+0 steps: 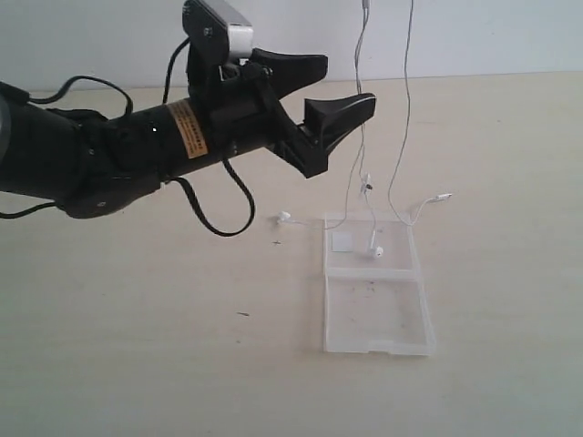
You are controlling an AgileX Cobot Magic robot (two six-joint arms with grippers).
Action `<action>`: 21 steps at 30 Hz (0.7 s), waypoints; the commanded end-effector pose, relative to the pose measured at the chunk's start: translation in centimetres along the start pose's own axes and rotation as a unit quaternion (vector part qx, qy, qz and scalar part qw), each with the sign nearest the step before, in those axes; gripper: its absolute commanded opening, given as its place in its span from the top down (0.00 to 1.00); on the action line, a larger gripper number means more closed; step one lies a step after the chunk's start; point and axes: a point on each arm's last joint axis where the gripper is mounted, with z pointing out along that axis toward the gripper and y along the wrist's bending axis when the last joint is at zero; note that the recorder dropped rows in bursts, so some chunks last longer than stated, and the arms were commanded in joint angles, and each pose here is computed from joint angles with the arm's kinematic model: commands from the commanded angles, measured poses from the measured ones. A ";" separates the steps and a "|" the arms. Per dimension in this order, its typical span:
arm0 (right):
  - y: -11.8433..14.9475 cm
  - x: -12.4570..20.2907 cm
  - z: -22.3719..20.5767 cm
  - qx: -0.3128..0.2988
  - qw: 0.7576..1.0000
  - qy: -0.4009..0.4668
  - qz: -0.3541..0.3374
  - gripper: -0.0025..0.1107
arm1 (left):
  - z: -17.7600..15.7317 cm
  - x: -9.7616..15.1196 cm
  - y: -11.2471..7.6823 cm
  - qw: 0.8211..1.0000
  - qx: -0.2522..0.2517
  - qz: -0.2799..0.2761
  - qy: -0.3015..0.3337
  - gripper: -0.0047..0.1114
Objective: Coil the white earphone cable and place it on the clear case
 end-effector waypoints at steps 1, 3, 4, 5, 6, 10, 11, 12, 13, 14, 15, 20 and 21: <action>0.1 0.0 0.1 -0.003 1.000 -0.003 -0.007 0.98 | 1.6 0.4 -0.9 1.000 0.013 -0.015 -0.008 0.32; 0.1 0.1 0.1 -0.006 1.000 0.000 -0.013 0.98 | 1.9 0.3 -0.8 1.000 0.005 -0.023 -0.014 0.32; 0.1 0.1 0.1 -0.006 1.000 0.003 -0.013 0.98 | 2.1 0.2 -0.8 0.999 -0.001 -0.031 -0.021 0.32; 0.1 0.2 0.1 -0.006 1.000 0.004 -0.013 0.98 | 2.3 0.0 -0.9 0.999 -0.007 -0.037 -0.026 0.32; 0.1 0.2 0.1 -0.006 1.000 0.005 -0.013 0.98 | 2.5 -0.2 -0.9 0.998 -0.014 -0.043 -0.033 0.32; 0.1 0.2 0.1 -0.007 1.000 0.006 -0.013 0.98 | 3.5 -1.2 -1.4 0.997 -0.012 -0.046 -0.055 0.32; 0.1 0.2 0.1 -0.007 1.000 0.006 -0.013 0.98 | 3.7 -1.3 -1.5 0.997 -0.013 -0.046 -0.054 0.32; 0.1 0.2 0.1 -0.007 1.000 0.006 -0.013 0.98 | 3.9 -1.4 -1.7 0.997 -0.012 -0.047 -0.054 0.32; 0.1 0.2 0.1 -0.007 1.000 0.006 -0.013 0.98 | 4.1 -1.4 -1.8 0.997 -0.012 -0.046 -0.052 0.32; 0.1 0.2 0.1 -0.007 1.000 0.006 -0.013 0.98 | 4.4 -1.4 -1.9 0.998 -0.011 -0.047 -0.052 0.32; 0.1 0.2 0.1 -0.007 1.000 0.006 -0.013 0.98 | 4.5 -1.5 -1.9 0.997 -0.010 -0.046 -0.053 0.32; 0.1 0.3 0.1 -0.007 1.000 0.009 -0.012 0.98 | 5.5 -1.1 -1.9 0.997 -0.015 -0.054 -0.054 0.32; 0.1 0.3 0.1 -0.007 1.000 0.010 -0.012 0.98 | 5.6 -0.8 -1.9 0.997 -0.017 -0.056 -0.051 0.32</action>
